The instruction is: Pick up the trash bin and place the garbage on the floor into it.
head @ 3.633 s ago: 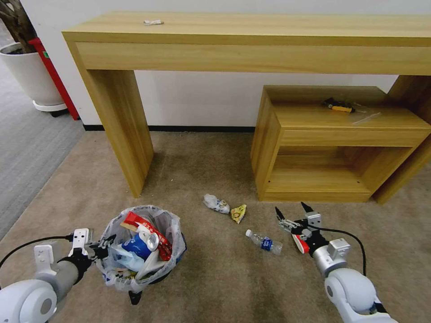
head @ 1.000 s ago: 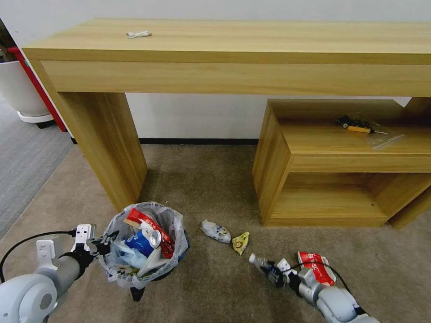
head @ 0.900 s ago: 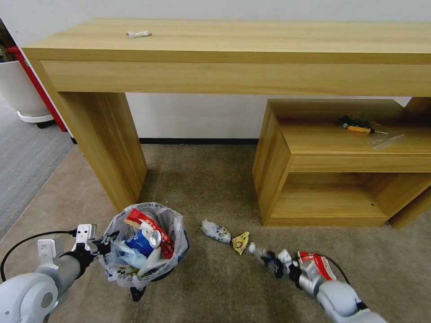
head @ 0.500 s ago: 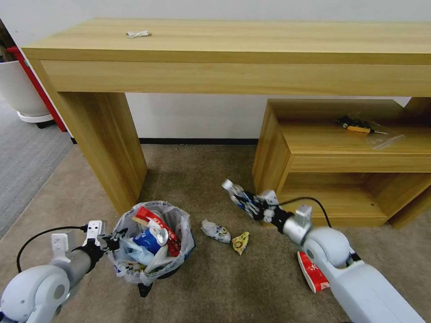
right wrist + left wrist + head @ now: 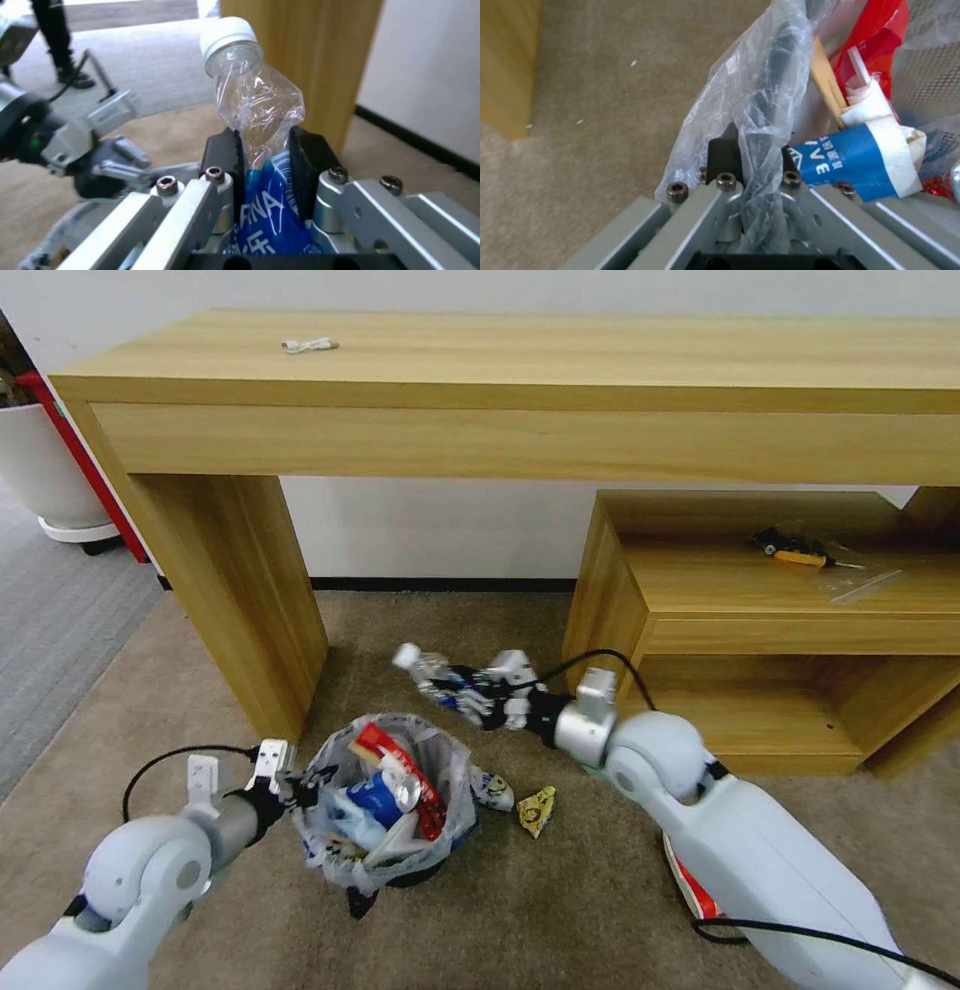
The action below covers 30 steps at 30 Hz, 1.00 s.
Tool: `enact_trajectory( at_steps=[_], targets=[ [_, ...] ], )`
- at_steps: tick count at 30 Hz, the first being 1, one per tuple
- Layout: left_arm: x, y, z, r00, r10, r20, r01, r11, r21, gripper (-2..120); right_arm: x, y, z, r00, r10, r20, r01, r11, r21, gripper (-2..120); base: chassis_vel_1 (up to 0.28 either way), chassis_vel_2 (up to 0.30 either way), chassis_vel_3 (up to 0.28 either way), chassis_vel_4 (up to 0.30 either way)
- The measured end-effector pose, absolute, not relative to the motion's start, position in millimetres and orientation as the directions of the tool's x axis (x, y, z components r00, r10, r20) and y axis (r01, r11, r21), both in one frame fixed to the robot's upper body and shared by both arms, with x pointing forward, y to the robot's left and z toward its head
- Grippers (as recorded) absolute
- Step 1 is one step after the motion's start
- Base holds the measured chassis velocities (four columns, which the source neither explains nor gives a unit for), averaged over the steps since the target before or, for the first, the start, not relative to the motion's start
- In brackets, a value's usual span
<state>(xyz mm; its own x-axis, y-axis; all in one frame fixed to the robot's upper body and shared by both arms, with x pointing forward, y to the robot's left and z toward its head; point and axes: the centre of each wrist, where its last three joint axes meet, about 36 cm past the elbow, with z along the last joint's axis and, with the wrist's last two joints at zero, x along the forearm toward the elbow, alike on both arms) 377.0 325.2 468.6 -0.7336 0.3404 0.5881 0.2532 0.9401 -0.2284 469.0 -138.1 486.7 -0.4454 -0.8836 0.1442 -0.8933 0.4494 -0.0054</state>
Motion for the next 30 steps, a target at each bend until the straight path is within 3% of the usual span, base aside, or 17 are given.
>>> enact_trajectory(
  at_steps=[7, 17, 24, 29, 30],
  targets=[
    [372.5, 323.1, 476.1, -0.718, 0.349, 0.602, 0.249, 0.937, -0.246, 0, 460.9, -114.6, 470.4, -0.390, -0.903, 0.180, -0.915, 0.402, 0.034, 14, 0.000, 0.000, 0.000, 0.000],
    [365.9, 319.6, 483.6, -0.722, 0.344, 0.601, 0.237, 0.938, -0.252, 0, 457.6, -104.7, 449.1, -0.394, -0.894, 0.212, -0.909, 0.414, 0.055, 14, 0.000, 0.000, 0.000, 0.000],
    [360.4, 322.3, 485.7, -0.722, 0.344, 0.601, 0.228, 0.938, -0.263, 0, 455.7, -99.6, 437.3, -0.435, -0.875, 0.210, -0.890, 0.454, 0.049, 41, 0.000, 0.000, 0.000, 0.000],
    [360.1, 323.6, 486.1, -0.723, 0.341, 0.601, 0.224, 0.939, -0.263, 0, 454.8, -98.8, 436.6, -0.441, -0.873, 0.207, -0.887, 0.459, 0.049, 51, 0.000, 0.000, 0.000, 0.000],
    [359.8, 324.5, 486.2, -0.724, 0.339, 0.601, 0.222, 0.939, -0.262, 0, 454.0, -98.6, 436.8, -0.444, -0.872, 0.205, -0.885, 0.463, 0.049, 59, 0.000, 0.000, 0.000, 0.000]
  ],
)
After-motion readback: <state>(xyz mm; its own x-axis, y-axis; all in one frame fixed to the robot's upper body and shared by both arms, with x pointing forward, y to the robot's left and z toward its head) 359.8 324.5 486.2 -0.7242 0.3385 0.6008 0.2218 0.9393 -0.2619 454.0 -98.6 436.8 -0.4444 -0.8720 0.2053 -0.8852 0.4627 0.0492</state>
